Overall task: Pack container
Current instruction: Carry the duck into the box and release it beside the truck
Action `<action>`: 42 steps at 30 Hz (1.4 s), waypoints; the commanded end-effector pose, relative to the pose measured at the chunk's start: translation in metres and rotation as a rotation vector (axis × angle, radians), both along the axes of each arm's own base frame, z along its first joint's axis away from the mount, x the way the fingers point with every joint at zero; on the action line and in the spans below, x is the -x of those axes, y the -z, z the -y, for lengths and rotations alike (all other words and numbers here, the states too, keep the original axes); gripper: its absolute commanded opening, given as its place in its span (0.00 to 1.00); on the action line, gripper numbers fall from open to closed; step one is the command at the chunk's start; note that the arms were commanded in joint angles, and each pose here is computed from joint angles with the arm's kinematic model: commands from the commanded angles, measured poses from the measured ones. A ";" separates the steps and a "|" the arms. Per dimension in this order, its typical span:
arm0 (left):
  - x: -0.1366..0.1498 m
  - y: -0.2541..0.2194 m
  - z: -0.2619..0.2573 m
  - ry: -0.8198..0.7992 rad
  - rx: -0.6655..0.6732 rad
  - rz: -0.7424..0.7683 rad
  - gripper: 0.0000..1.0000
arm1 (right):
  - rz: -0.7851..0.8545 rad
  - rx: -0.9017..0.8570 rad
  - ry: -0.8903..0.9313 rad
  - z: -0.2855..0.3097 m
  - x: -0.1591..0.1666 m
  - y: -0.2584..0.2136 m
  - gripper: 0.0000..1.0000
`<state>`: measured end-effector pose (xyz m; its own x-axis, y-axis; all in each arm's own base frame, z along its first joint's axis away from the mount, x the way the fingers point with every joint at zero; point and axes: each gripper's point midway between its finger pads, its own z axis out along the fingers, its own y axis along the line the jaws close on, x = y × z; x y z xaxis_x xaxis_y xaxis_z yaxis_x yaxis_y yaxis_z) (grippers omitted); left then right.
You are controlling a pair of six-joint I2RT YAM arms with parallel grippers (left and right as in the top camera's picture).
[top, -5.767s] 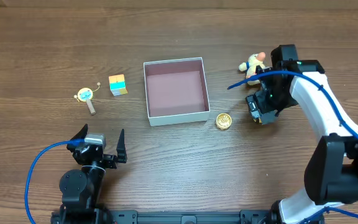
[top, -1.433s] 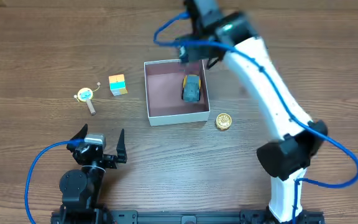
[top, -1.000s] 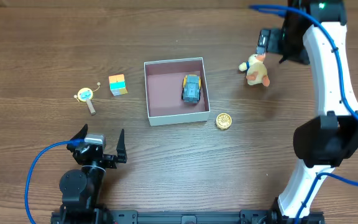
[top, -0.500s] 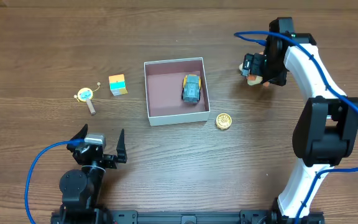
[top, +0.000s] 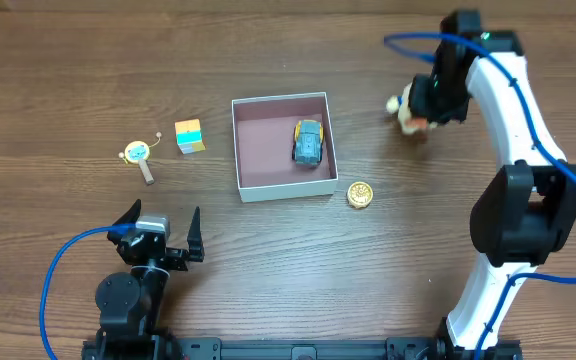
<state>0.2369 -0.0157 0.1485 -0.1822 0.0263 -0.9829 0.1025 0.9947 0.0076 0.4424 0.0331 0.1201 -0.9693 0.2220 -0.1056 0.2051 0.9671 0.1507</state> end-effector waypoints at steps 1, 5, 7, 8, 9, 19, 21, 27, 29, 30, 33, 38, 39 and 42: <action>0.000 0.000 -0.001 0.000 -0.018 0.006 1.00 | 0.147 -0.013 -0.026 -0.013 -0.010 -0.085 0.04; 0.000 0.000 -0.001 0.000 -0.018 0.006 1.00 | 0.272 -0.045 -0.158 -0.070 0.015 -0.166 0.04; 0.000 0.000 -0.001 0.000 -0.018 0.006 1.00 | 0.315 -0.077 -0.258 -0.114 0.030 -0.181 0.04; 0.000 0.000 -0.001 0.000 -0.018 0.006 1.00 | 0.309 -0.083 -0.302 -0.132 0.037 -0.181 0.04; 0.000 0.000 -0.001 0.000 -0.018 0.006 1.00 | 0.295 -0.082 -0.349 -0.150 0.045 -0.176 0.05; 0.000 0.000 -0.001 0.000 -0.018 0.006 1.00 | 0.177 -0.044 -0.476 -0.240 0.063 -0.072 0.08; 0.000 0.000 -0.001 0.000 -0.017 0.006 1.00 | 0.167 -0.059 -0.454 -0.244 0.060 -0.051 0.10; 0.000 0.000 -0.001 0.000 -0.018 0.006 1.00 | 0.163 -0.057 -0.451 -0.243 0.058 -0.042 0.40; 0.000 0.000 -0.001 0.000 -0.017 0.006 1.00 | 0.168 -0.058 -0.451 -0.244 0.057 -0.043 0.56; 0.000 0.000 -0.001 0.000 -0.017 0.006 1.00 | 0.173 -0.058 -0.455 -0.244 0.056 -0.045 0.70; 0.000 0.000 -0.001 0.000 -0.018 0.006 1.00 | 0.194 -0.063 -0.443 -0.239 0.052 -0.063 0.87; 0.000 0.000 -0.001 0.000 -0.018 0.006 1.00 | 0.249 0.016 -0.284 -0.157 0.042 -0.146 1.00; 0.000 0.000 -0.001 0.000 -0.018 0.006 1.00 | 0.268 0.058 -0.229 -0.129 0.039 -0.161 1.00; 0.000 0.000 -0.001 0.000 -0.018 0.006 1.00 | 0.339 0.001 -0.130 -0.088 0.042 -0.197 1.00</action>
